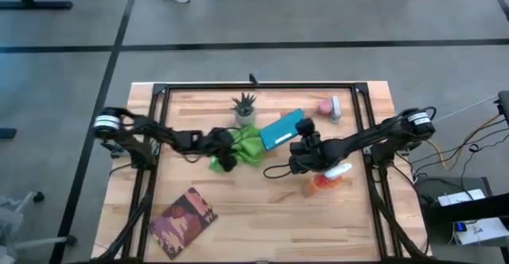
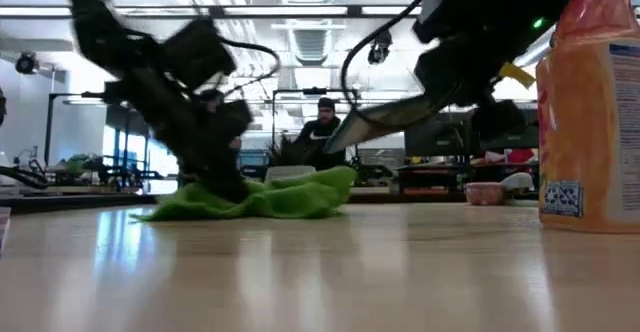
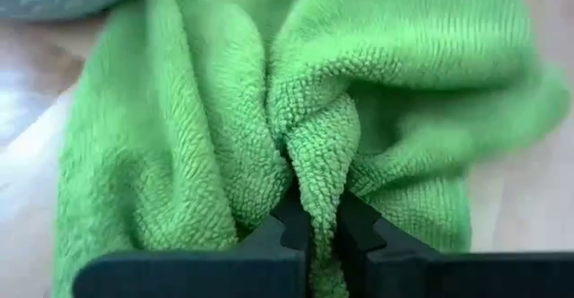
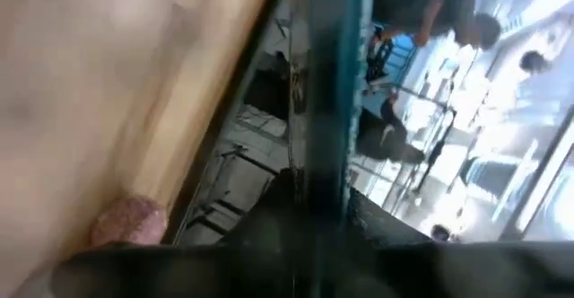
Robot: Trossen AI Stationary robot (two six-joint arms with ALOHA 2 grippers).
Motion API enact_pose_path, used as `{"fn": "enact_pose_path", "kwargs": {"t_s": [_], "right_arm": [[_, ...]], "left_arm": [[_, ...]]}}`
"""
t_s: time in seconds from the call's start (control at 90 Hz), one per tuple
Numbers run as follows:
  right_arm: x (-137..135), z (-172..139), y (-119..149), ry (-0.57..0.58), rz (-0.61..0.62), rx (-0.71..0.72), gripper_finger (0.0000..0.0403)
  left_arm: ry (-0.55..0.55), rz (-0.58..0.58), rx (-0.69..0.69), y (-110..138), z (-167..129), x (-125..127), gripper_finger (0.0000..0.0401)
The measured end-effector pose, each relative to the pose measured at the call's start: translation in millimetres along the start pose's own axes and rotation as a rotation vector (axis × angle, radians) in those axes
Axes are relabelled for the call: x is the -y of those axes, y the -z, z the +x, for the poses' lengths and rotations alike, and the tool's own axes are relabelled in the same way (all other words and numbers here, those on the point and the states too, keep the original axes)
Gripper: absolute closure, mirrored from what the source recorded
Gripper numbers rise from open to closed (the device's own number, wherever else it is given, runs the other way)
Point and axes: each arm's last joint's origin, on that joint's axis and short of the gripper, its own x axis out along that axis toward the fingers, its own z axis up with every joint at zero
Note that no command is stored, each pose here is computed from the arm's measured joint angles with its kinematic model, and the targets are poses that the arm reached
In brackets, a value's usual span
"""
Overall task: Apply microfiber cloth
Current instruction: Wipe the back of the tablet with the microfiber cloth
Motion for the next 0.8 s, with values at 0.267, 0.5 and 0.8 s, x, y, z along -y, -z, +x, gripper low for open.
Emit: {"fn": "enact_pose_path", "kwargs": {"t_s": [0.267,0.5,0.8], "right_arm": [[-4.9,10.5,-39.9,0.037,-0.164,0.064,0.0390],[2.4,11.5,-57.1,0.015,-0.098,0.148,0.0390],[14.6,14.6,-84.0,0.082,-0.084,0.228,0.0390]], "left_arm": [[0.188,0.015,0.147,-16.3,-40.2,4.0,0.0401],[0.333,0.068,0.409,-45.2,-76.6,12.2,0.0401],[0.356,0.081,0.354,-50.1,-51.7,20.4,0.0401]]}}
